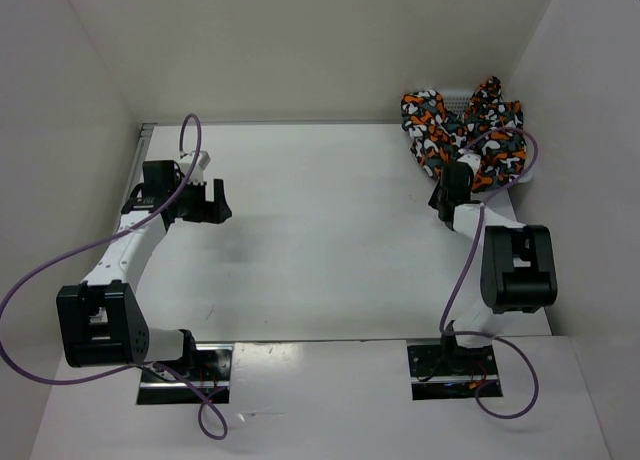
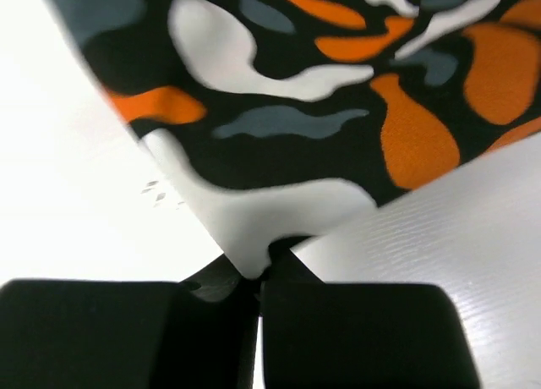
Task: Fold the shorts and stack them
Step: Grab the shorts from the pile, then move the shorts to the center of the board
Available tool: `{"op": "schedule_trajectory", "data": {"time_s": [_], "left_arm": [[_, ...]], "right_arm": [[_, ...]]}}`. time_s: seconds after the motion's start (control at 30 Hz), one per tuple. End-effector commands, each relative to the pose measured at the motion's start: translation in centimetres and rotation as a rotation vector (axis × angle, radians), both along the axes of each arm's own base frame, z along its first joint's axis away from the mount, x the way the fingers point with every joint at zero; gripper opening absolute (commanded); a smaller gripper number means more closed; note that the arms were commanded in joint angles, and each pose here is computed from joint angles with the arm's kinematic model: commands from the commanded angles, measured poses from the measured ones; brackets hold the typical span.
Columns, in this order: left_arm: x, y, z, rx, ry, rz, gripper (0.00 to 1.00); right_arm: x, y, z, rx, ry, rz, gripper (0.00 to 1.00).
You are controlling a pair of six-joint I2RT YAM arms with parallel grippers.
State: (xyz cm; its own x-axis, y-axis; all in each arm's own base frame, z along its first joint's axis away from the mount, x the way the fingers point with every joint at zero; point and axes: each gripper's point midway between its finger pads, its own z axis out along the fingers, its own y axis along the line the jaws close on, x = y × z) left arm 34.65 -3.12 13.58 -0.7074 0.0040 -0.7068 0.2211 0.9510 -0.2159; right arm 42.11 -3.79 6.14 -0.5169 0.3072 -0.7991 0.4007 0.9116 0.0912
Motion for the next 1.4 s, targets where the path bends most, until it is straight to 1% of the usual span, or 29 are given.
{"op": "schedule_trajectory", "data": {"time_s": [0.0,0.03,0.13,0.17,0.33,0.37,0.47,0.53,0.57,0.63,0.67,0.73,0.77,0.8,0.83,0.87,0.9,0.97,1.0,1.03,1.07,1.1,1.13,1.17,1.2,1.27,1.3,1.33,1.37], "left_arm": [[0.8,-0.4,1.1,-0.012,-0.062,-0.023,1.0],[0.6,-0.4,0.7,-0.013,-0.051,-0.023,1.0],[0.9,-0.7,1.4,-0.023,-0.083,-0.037,1.0],[1.0,-0.8,1.9,-0.027,-0.103,-0.044,1.0],[1.3,-0.8,3.6,-0.019,-0.175,-0.045,1.0],[1.1,-1.0,3.3,-0.028,-0.166,-0.053,1.0],[1.2,-1.1,3.6,-0.031,-0.19,-0.06,1.0],[1.4,-1.7,4.4,-0.034,-0.222,-0.079,1.0],[1.4,-1.7,4.4,-0.034,-0.222,-0.079,1.0],[1.5,-2.4,4.8,-0.03,-0.232,-0.098,1.0],[1.8,-2.3,5.5,-0.022,-0.242,-0.09,1.0],[1.9,-1.8,6.3,-0.004,-0.256,-0.069,1.0],[1.8,-1.7,6.4,0.002,-0.247,-0.062,1.0],[2.1,-1.6,7.4,0.003,-0.263,-0.062,1.0],[1.7,-1.4,7.7,0.011,-0.254,-0.051,1.0],[1.7,-1.4,8.1,0.011,-0.252,-0.051,1.0],[1.4,-1.3,9.1,0.017,-0.255,-0.044,1.0],[1.1,-1.3,9.9,0.017,-0.253,-0.044,1.0],[0.6,-1.3,10.2,0.016,-0.247,-0.044,1.0],[0.5,-0.7,10.0,0.01,-0.239,-0.03,1.0],[0.4,-0.7,11.0,-0.001,-0.264,-0.037,1.0],[0.1,-0.4,11.1,0.0,-0.261,-0.028,1.0],[0.0,0.0,11.0,0.001,-0.252,-0.015,1.0],[-0.2,-0.1,11.3,-0.004,-0.263,-0.022,1.0],[-0.3,0.4,11.6,-0.001,-0.272,-0.007,1.0],[-0.3,1.6,11.3,0.015,-0.259,0.037,1.0],[-0.5,1.6,11.2,0.014,-0.249,0.037,1.0],[-0.6,2.3,11.0,0.022,-0.239,0.061,1.0],[-0.8,2.7,10.3,0.025,-0.208,0.077,1.0]], "right_arm": [[0.5,0.6,5.5,-0.003,-0.115,0.051,0.0],[0.8,0.9,8.0,0.007,-0.165,0.069,0.0],[0.5,1.7,11.4,0.012,-0.219,0.12,0.0],[0.1,1.9,13.8,0.014,-0.277,0.131,0.0],[-1.7,3.4,20.1,-0.01,-0.42,0.207,0.0],[-2.0,3.4,21.7,-0.023,-0.457,0.211,0.0],[-1.7,3.3,26.2,-0.059,-0.561,0.22,0.0],[-1.5,3.6,30.5,-0.089,-0.663,0.253,0.0],[-1.0,3.8,31.6,-0.089,-0.686,0.261,0.0],[0.0,4.8,35.6,-0.115,-0.766,0.295,0.0],[0.8,5.9,38.3,-0.149,-0.813,0.33,0.0],[1.2,7.3,41.9,-0.184,-0.897,0.355,0.0],[0.6,8.8,45.7,-0.199,-0.973,0.376,0.0],[1.6,9.8,46.3,-0.19,-0.98,0.386,0.0],[1.8,10.9,47.4,-0.179,-1.0,0.406,0.0],[0.7,13.0,50.5,-0.163,-1.054,0.447,0.0],[1.6,14.7,50.3,-0.147,-1.043,0.486,0.0],[1.0,17.7,51.5,-0.101,-1.046,0.544,0.0],[0.4,20.8,51.1,-0.054,-1.032,0.607,0.0],[0.8,22.8,49.9,-0.027,-0.998,0.643,0.0],[0.7,24.5,48.6,0.004,-0.956,0.677,0.02],[0.0,27.7,47.4,0.074,-0.922,0.733,0.07],[-0.1,29.7,45.1,0.109,-0.867,0.775,0.16],[-0.6,31.5,43.5,0.142,-0.817,0.816,0.16],[-1.9,35.4,41.1,0.207,-0.751,0.901,0.19],[-3.9,39.8,37.9,0.249,-0.654,1.036,0.66],[-6.3,42.7,35.2,0.246,-0.561,1.154,0.77],[-7.5,45.0,33.0,0.276,-0.481,1.265,0.84],[-8.0,45.4,31.7,0.294,-0.431,1.296,0.93]]}}
